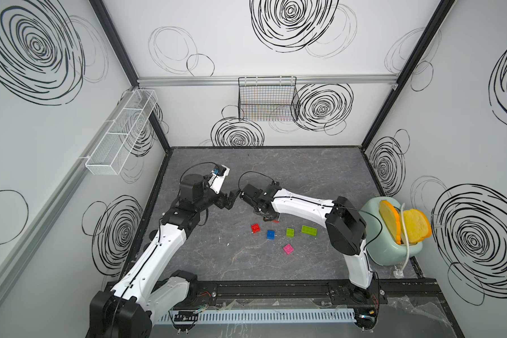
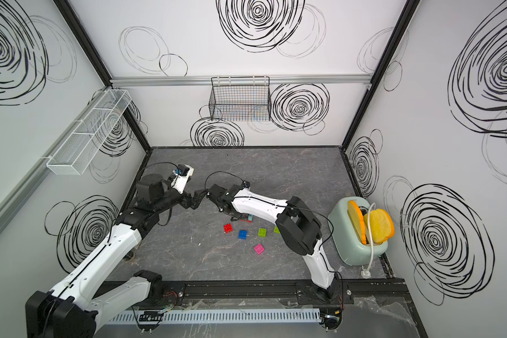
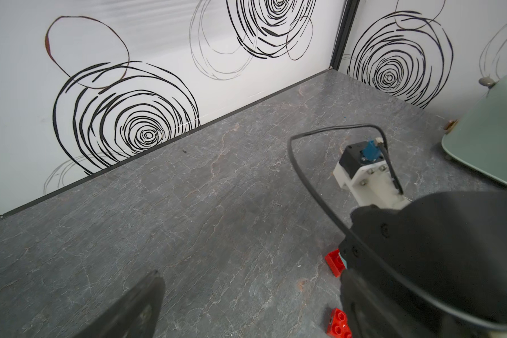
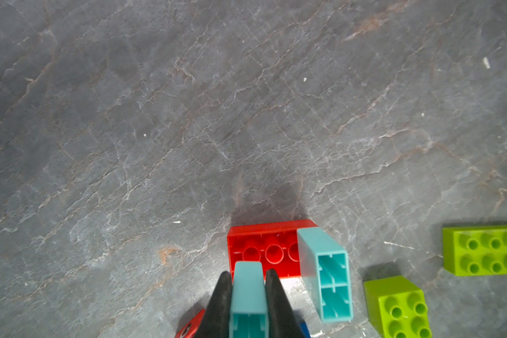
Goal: Assemble a giraffe with lego
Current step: Assemble the lego brick with the lego brick.
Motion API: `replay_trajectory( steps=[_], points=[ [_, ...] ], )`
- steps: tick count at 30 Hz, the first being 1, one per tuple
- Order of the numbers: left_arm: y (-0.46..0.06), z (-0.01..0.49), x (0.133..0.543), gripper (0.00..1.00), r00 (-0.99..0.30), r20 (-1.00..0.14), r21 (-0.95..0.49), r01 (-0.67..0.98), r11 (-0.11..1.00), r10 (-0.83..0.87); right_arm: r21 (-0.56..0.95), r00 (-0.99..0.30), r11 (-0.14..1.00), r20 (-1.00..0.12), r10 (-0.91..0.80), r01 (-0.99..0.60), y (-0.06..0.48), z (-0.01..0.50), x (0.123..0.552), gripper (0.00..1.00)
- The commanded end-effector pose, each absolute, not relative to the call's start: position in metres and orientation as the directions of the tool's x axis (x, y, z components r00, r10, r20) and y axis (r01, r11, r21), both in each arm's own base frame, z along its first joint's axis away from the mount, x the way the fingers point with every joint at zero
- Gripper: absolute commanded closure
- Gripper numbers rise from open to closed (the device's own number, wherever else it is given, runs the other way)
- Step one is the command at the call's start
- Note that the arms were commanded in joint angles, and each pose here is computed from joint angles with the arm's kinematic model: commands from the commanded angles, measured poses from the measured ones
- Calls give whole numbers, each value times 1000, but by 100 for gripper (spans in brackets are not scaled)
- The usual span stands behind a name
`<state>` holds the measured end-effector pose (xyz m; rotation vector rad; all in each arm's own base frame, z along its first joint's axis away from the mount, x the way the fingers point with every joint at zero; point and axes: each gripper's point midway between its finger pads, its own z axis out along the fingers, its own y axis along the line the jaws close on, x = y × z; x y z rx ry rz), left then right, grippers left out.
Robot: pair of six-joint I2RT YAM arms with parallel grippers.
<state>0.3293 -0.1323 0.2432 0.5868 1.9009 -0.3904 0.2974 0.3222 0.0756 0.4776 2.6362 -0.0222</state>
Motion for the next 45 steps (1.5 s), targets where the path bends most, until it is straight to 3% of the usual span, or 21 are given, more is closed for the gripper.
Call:
replay_trajectory(
  steps=[1,36,45],
  points=[
    [-134,254,332,2,-281,-938,9,563,826,202,0,-839,938,-448,311,347,310,66,300,100],
    [-140,252,330,2,-278,-935,24,575,818,222,-1,-851,949,-444,281,315,324,52,312,100],
    [-140,253,331,2,-277,-935,22,575,818,220,-43,-880,946,-382,281,320,316,25,294,100]
  ],
)
